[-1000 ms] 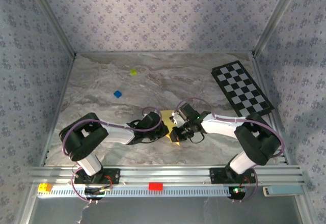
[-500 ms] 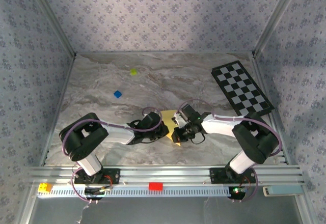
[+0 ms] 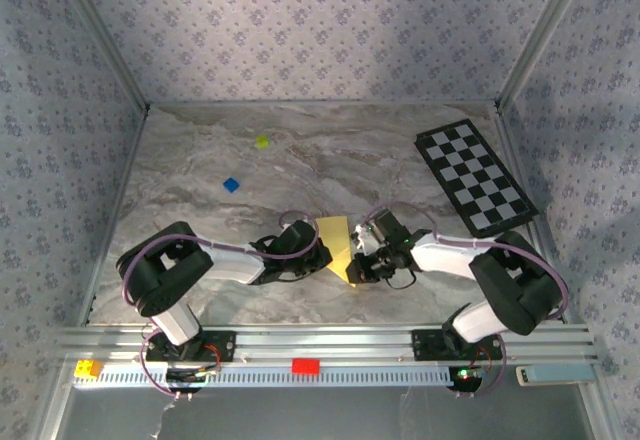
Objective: Fold a paper plane with a square sheet of paper (pick it up from the middle)
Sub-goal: Third fold the triangle at the center of the table.
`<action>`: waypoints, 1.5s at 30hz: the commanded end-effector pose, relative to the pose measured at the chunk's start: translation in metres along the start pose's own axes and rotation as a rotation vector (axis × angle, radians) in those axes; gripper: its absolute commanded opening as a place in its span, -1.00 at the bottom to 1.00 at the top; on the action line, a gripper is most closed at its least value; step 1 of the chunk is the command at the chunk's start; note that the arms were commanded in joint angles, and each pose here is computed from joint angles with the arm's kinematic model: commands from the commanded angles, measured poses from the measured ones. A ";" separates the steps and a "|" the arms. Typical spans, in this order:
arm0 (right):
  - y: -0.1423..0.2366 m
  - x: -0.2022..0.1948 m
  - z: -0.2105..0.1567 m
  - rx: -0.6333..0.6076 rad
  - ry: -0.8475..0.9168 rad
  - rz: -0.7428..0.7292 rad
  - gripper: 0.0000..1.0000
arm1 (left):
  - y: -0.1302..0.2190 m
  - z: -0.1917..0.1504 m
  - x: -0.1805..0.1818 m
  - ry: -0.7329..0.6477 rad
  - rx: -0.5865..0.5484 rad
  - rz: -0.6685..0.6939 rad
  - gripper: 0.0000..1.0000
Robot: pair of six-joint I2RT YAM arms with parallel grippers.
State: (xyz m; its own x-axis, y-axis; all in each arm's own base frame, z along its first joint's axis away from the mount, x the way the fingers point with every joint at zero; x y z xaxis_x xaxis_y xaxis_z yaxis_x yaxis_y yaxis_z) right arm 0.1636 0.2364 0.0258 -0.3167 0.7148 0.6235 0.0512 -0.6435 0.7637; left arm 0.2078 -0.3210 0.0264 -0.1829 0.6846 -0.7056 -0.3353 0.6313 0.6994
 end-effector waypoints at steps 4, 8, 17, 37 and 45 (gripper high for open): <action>0.007 -0.015 -0.033 0.095 -0.014 -0.028 -0.81 | -0.006 -0.004 0.044 0.031 -0.004 0.163 -0.98; 0.008 -0.012 -0.035 0.103 -0.006 -0.032 -0.83 | -0.006 -0.004 0.042 0.030 -0.004 0.158 -0.98; 0.037 0.031 0.009 -0.067 0.052 0.046 -0.83 | -0.006 -0.004 0.038 0.019 0.001 0.152 -0.98; 0.009 0.033 0.029 0.009 -0.031 -0.008 -0.88 | -0.007 -0.005 0.033 0.003 0.009 0.145 -0.99; 0.009 0.038 0.033 0.006 -0.037 0.014 -0.96 | -0.005 -0.004 0.036 0.003 -0.002 0.147 -0.99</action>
State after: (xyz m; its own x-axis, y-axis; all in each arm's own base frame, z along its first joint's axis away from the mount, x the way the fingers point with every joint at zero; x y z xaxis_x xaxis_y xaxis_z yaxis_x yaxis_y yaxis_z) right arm 0.1835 0.2636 0.0596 -0.3016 0.7222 0.6224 0.0444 -0.6415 0.7658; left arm 0.2117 -0.3262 0.0269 -0.1866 0.6841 -0.7051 -0.3355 0.6302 0.7002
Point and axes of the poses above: each hand's point on the last joint's axis, 136 mm out from that joint toward the fingers, its own y axis back along the fingers, its own x axis along the line the jaws close on, z = x × y, the point moved 1 cm from there along y, back along the fingers, and after that the axes turned 2 degrees about y, right-handed, at the moved point
